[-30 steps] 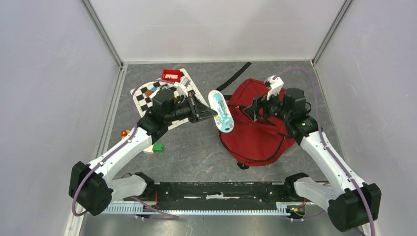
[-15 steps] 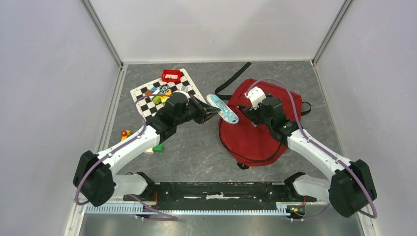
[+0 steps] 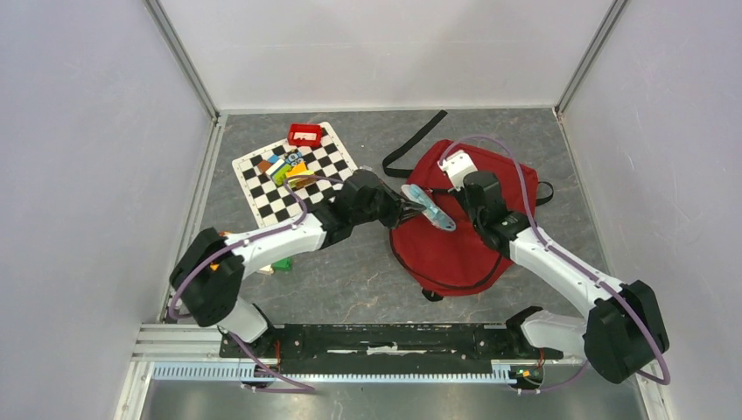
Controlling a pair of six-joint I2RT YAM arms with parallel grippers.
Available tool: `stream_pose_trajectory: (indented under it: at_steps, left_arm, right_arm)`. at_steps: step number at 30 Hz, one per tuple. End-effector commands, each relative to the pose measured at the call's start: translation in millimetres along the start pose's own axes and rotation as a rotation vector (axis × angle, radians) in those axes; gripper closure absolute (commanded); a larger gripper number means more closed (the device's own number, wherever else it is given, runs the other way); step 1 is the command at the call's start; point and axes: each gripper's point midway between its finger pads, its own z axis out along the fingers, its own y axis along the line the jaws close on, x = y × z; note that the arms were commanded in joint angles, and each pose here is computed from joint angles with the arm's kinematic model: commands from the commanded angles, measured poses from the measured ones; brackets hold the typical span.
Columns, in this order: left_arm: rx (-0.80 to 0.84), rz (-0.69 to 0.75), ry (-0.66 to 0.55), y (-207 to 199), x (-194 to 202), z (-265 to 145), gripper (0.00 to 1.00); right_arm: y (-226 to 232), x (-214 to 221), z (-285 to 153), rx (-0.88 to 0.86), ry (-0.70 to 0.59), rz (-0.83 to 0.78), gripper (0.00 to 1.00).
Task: Pack the student bag
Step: Place the stationery in the student bag.
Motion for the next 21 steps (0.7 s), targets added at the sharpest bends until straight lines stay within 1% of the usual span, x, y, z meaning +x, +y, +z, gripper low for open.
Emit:
stream_pose_trajectory:
  at_steps: [1, 4, 9, 13, 16, 18, 19, 21]
  left_arm:
    - [0.119, -0.045, 0.029, -48.1, 13.3, 20.2, 0.98]
    - [0.119, -0.039, 0.047, -52.8, 21.0, 30.7, 0.98]
    - [0.083, -0.086, 0.072, -40.7, 29.5, 39.9, 0.98]
    - [0.059, -0.091, 0.1, -34.7, 45.4, 41.4, 0.98]
    - [0.036, -0.111, 0.116, -25.0, 49.9, 47.7, 0.98]
    - [0.054, -0.139, 0.125, -24.6, 52.3, 52.2, 0.98]
    - [0.061, -0.142, 0.121, -25.5, 51.5, 53.7, 0.98]
    - [0.109, -0.137, 0.067, -32.6, 41.3, 56.3, 0.98]
  right_arm:
    - [-25.2, -44.3, -14.3, 0.061, -0.09, 0.093, 1.0]
    - [-25.1, -52.8, -16.2, 0.041, -0.088, 0.112, 1.0]
    - [-23.2, -68.6, -17.9, 0.005, -0.087, 0.157, 1.0]
    - [-25.5, -81.9, -18.3, -0.001, -0.097, 0.187, 1.0]
    - [-26.8, -91.8, -19.6, -0.011, -0.114, 0.199, 1.0]
    - [-27.3, -95.7, -20.6, -0.016, -0.123, 0.208, 1.0]
    - [-27.6, -97.8, -21.7, -0.019, -0.129, 0.212, 1.0]
    - [-26.3, -99.9, -22.4, -0.031, -0.135, 0.215, 1.0]
